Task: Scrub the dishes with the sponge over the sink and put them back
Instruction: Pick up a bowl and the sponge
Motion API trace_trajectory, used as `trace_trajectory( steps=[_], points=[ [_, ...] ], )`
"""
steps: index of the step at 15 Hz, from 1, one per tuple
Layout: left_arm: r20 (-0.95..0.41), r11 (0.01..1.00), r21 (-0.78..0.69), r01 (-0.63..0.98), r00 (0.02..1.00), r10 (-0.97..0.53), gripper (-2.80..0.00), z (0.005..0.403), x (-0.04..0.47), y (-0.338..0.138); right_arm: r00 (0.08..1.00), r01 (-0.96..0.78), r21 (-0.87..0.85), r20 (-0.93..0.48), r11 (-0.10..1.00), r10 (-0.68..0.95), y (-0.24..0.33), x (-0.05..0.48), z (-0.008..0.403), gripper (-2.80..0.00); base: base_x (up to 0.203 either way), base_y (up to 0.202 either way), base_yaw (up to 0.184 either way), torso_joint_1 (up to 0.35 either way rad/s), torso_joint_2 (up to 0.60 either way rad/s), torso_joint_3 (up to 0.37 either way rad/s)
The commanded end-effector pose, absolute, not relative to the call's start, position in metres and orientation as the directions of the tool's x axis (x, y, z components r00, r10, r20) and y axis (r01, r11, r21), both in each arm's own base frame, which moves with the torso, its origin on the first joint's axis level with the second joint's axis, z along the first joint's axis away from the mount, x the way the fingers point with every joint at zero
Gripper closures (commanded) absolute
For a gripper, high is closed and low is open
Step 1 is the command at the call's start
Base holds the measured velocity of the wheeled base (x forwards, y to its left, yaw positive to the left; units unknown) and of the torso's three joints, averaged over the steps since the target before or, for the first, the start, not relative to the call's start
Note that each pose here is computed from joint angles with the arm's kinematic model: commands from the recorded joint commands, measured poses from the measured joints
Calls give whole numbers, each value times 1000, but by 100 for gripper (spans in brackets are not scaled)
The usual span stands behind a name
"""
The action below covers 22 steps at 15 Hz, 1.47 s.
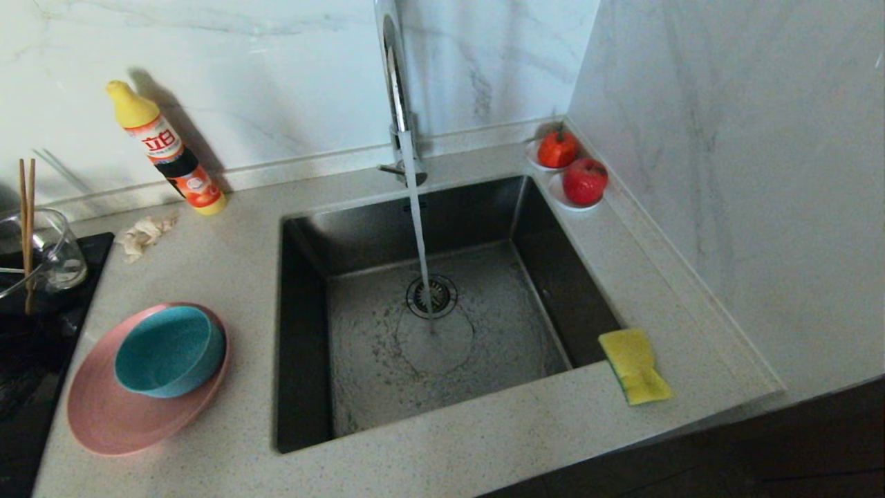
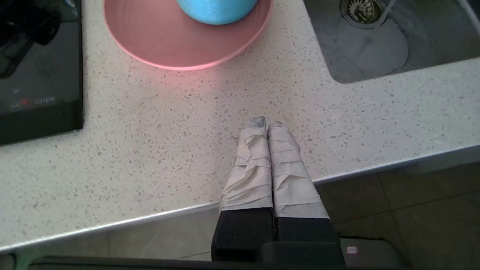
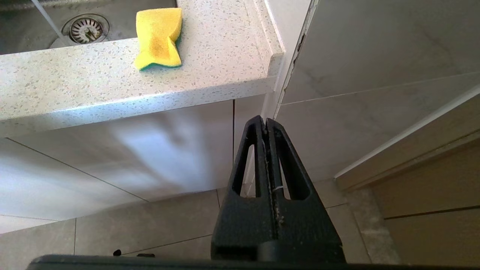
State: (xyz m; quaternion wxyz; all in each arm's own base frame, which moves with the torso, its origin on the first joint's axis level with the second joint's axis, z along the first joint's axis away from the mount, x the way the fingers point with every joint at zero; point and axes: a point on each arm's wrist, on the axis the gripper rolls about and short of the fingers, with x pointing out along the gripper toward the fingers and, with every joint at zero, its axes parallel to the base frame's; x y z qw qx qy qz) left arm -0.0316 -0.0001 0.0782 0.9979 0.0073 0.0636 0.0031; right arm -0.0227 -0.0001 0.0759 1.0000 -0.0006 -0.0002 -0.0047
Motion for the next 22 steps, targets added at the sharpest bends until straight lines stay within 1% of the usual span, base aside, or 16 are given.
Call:
trace_trajectory(
  steps=[1,10,13,15,16,17,19,22],
  points=[
    [-135,1000,11,-6,991,8,0,77,-32,0,1000,9,-2,0,1000,-9,0,-23,76,0,0,0,0,0,0,0],
    [-135,1000,11,-6,991,8,0,77,-32,0,1000,16,-14,0,1000,-16,0,-23,76,0,0,0,0,0,0,0],
    [-135,1000,11,-7,991,9,0,77,-32,0,1000,14,-69,6,997,-14,0,-24,78,0,0,0,0,0,0,0],
    [-135,1000,11,-6,991,8,0,77,-32,0,998,12,-73,66,997,-7,0,-33,103,0,0,0,0,0,0,0],
    [-135,1000,11,-7,991,9,0,77,-32,0,997,3,-74,72,997,2,0,-41,116,0,0,0,0,0,0,0],
    [-135,1000,11,-7,991,8,0,77,-32,0,998,-29,-76,55,997,33,1,-50,126,0,0,0,0,0,0,0],
    [-135,1000,11,-8,991,9,0,77,-32,0,985,-172,-79,2,982,172,4,-60,140,0,0,0,0,0,0,0],
    [-135,1000,11,-7,991,8,0,77,-32,0,966,-259,-78,-8,963,259,6,-59,173,0,0,0,0,0,0,0]
  ],
)
